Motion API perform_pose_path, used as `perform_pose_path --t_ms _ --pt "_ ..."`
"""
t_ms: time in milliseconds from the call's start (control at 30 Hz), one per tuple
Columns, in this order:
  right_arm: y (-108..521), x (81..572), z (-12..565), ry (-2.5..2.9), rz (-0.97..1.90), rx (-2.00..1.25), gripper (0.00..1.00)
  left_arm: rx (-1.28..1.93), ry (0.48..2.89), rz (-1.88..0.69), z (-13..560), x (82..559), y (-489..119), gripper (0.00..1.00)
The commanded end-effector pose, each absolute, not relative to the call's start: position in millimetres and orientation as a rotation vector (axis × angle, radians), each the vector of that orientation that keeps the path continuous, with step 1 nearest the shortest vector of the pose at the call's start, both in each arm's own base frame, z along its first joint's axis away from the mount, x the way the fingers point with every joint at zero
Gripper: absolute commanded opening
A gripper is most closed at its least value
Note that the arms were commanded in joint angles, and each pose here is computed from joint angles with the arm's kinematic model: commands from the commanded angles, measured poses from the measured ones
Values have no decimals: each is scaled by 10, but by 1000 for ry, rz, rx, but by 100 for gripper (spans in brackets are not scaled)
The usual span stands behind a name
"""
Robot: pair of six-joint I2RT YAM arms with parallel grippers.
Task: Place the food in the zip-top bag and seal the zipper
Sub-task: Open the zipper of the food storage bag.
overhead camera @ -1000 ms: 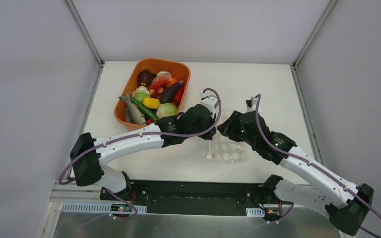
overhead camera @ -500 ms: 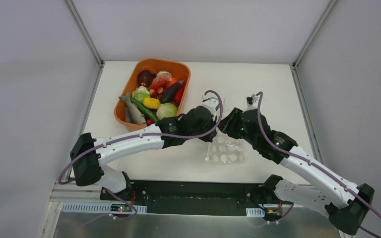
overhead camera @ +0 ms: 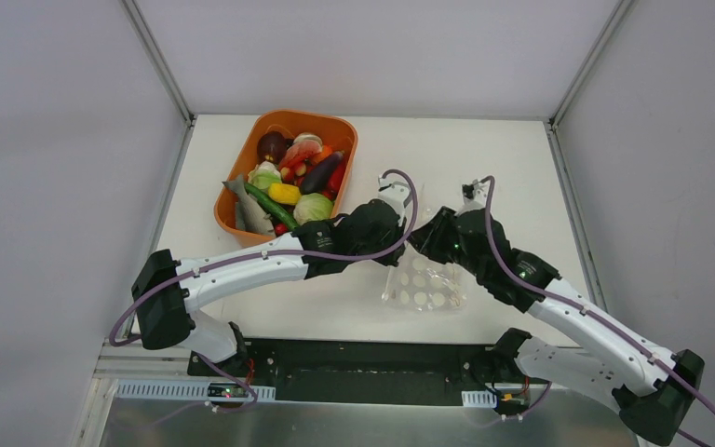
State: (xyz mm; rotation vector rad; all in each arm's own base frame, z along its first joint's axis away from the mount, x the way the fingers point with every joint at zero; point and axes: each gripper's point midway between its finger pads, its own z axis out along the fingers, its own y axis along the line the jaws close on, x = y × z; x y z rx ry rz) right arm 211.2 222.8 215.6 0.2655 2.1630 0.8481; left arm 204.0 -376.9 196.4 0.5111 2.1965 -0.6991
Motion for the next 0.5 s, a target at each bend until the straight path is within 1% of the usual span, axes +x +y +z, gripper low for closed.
perform_pose_path --t_ms 0,100,167,233,333,433,467 --pt "2342 2083 2272 2124 946 224 26 507 2149 -754 2184 1990 -3758 0" --pt "2325 2071 2172 2145 929 228 16 498 2148 -788 2163 1966 -3785 0" --pt "2310 2052 2144 2155 927 235 13 494 2153 -792 2156 1956 -3783 0" --pt "2309 2029 2168 2143 948 232 8 489 2156 -798 2152 1947 -3778 0" --pt "2260 2033 2207 2116 947 245 8 473 2161 -791 2113 1949 -3748 0" --pt "2210 2036 2178 2123 908 241 15 464 2159 -791 2105 1946 -3726 0" --pt "2205 2038 2155 2129 899 234 13 459 2156 -798 2110 1942 -3727 0"
